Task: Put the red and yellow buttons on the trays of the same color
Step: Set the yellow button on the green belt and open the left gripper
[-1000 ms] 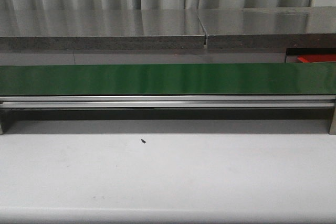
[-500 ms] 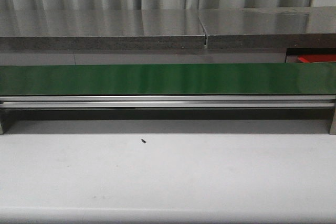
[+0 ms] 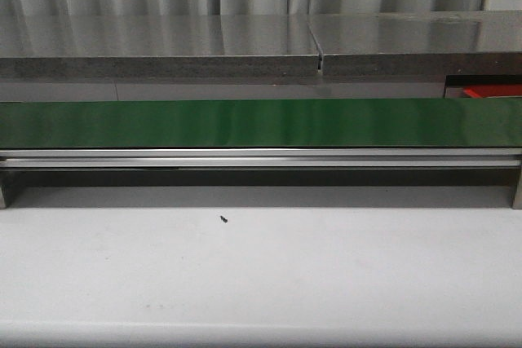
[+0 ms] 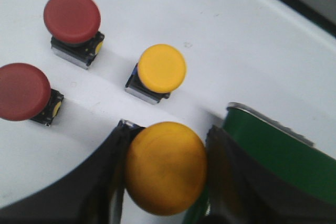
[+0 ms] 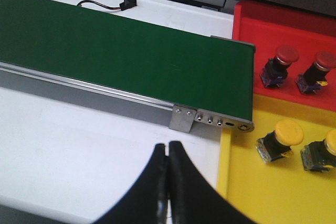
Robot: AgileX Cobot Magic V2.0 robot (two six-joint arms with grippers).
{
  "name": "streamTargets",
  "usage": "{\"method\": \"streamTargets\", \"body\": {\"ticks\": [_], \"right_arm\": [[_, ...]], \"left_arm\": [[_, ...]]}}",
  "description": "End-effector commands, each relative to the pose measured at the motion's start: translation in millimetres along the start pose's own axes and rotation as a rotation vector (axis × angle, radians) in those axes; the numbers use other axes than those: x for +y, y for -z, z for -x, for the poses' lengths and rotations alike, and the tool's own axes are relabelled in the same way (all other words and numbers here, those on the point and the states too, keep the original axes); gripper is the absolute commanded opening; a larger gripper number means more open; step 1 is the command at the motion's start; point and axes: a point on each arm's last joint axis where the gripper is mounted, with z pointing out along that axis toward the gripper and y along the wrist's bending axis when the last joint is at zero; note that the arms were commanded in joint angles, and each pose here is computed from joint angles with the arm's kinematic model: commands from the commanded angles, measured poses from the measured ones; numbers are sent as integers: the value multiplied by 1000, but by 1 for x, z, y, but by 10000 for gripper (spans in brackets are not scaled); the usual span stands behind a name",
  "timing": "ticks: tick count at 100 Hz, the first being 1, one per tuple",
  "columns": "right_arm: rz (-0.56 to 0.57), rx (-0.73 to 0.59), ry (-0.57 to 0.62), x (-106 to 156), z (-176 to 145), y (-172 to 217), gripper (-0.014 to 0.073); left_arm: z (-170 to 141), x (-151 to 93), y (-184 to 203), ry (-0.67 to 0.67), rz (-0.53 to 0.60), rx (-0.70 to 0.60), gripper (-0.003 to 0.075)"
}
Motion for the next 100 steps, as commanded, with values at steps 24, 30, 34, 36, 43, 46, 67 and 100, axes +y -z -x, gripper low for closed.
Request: {"method": "streamTargets", "body": {"ticks": [24,30,34,36,43,46,67,100], "right_arm": [[-15,-81,-4,-1,12,5,-66],[-15,-81,-4,-1,12,5,-66],[-15,-81,-4,-1,12,5,-66],[-15,-81,-4,-1,12,5,-66],[-15,-81,-4,-1,12,5,-66],[-15,-81,-4,-1,12,5,-66],[-15,-81,-4,-1,12,5,-66],[-15,-81,-4,-1,12,5,-66]], "left_arm": [[7,-46,74,-26,-138,-88,-10],[1,-54,69,-33,-169,-67,-10],[-3,-58,66,-45,-185,-55,-10],[-4,-61,64,-50,-192,-50,-10],[-11,-67,58,-69,-199,-34,-10],[-14,-70,55,-78,-202,-29,-10],[-27,-76,41,-83,-197,-28,-10],[-34,-76,20,-81,-189,21,-9]]}}
